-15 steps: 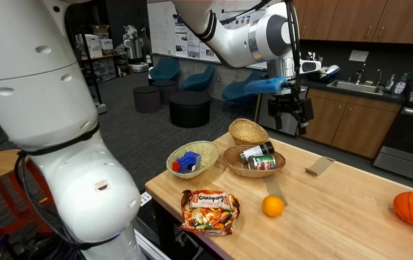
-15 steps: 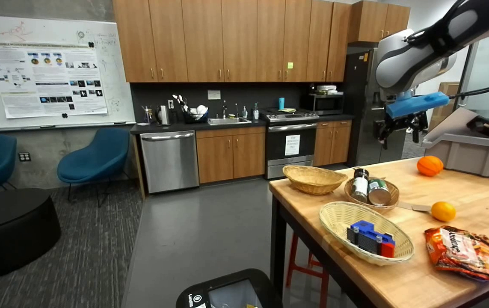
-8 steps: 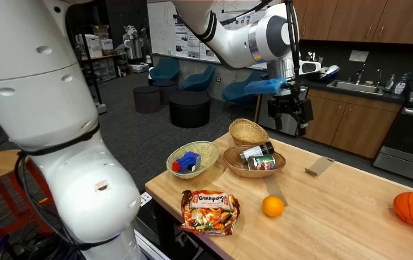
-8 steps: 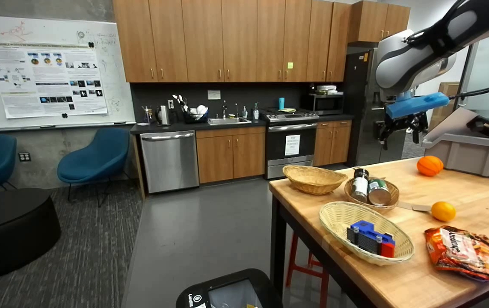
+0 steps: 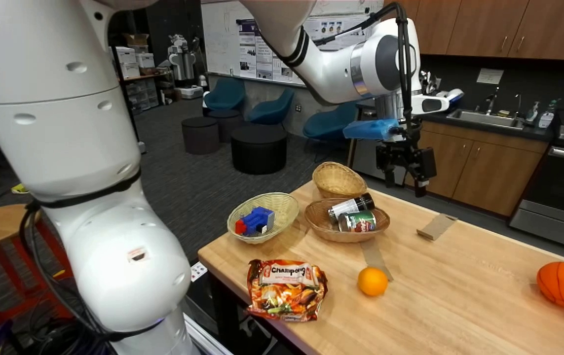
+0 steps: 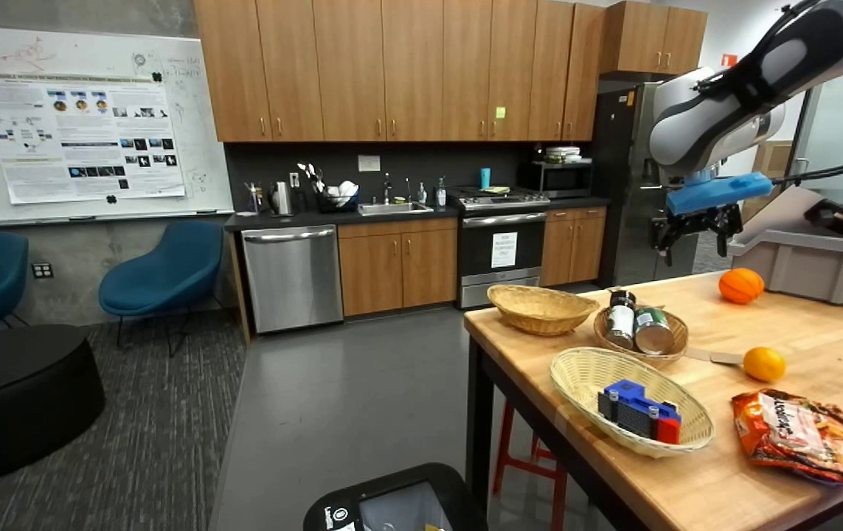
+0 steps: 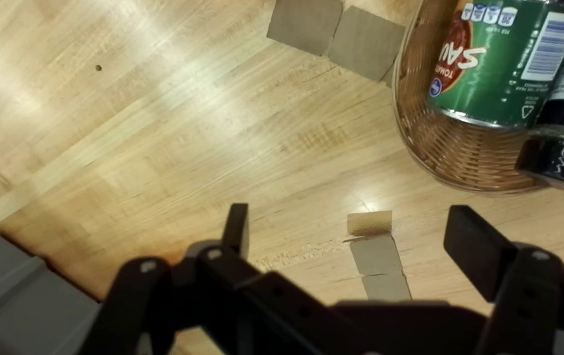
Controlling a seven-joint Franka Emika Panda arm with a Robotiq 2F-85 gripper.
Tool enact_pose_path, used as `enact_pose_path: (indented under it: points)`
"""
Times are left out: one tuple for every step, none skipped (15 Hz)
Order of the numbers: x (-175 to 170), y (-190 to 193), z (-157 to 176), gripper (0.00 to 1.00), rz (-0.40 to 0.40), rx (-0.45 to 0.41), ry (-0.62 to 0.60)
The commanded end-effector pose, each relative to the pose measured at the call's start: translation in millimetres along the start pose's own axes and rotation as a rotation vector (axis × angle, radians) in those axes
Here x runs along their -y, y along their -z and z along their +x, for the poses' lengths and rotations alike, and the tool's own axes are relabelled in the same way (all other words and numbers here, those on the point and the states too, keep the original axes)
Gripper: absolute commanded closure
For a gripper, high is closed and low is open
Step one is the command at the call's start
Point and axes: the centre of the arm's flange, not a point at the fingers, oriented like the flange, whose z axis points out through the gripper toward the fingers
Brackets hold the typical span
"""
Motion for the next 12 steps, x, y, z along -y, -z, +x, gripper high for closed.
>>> enact_pose_path:
  points:
    - [-7.0, -10.0, 24.7, 0.0, -0.024, -0.025, -0.061]
    - [-11.9, -13.6, 31.6, 0.0, -0.032, -0.03, -0.074]
    - [-17.0, -17.0, 38.0, 0.0, -0.039, -0.034, -0.088]
    - [-23.8, -21.8, 44.8, 0.0, -0.047, -0.035, -0.105]
    - [-30.1, -26.6, 50.6, 0.0, -0.054, -0.033, -0.119]
    - [-37.7, -32.4, 56.6, 0.0, -0.057, -0.03, -0.138]
    - [-46.2, -38.4, 61.5, 0.0, -0.063, -0.022, -0.155]
    - [-55.3, -43.8, 66.2, 0.0, -0.071, -0.018, -0.172]
    - [-65.2, -49.8, 70.7, 0.0, -0.084, -0.012, -0.191]
    - [-73.8, -54.5, 74.2, 0.0, -0.093, -0.007, -0.208]
    - [-82.1, -58.6, 77.7, 0.0, -0.102, -0.002, -0.223]
    - [-89.9, -63.5, 81.3, 0.0, -0.113, 0.001, -0.238]
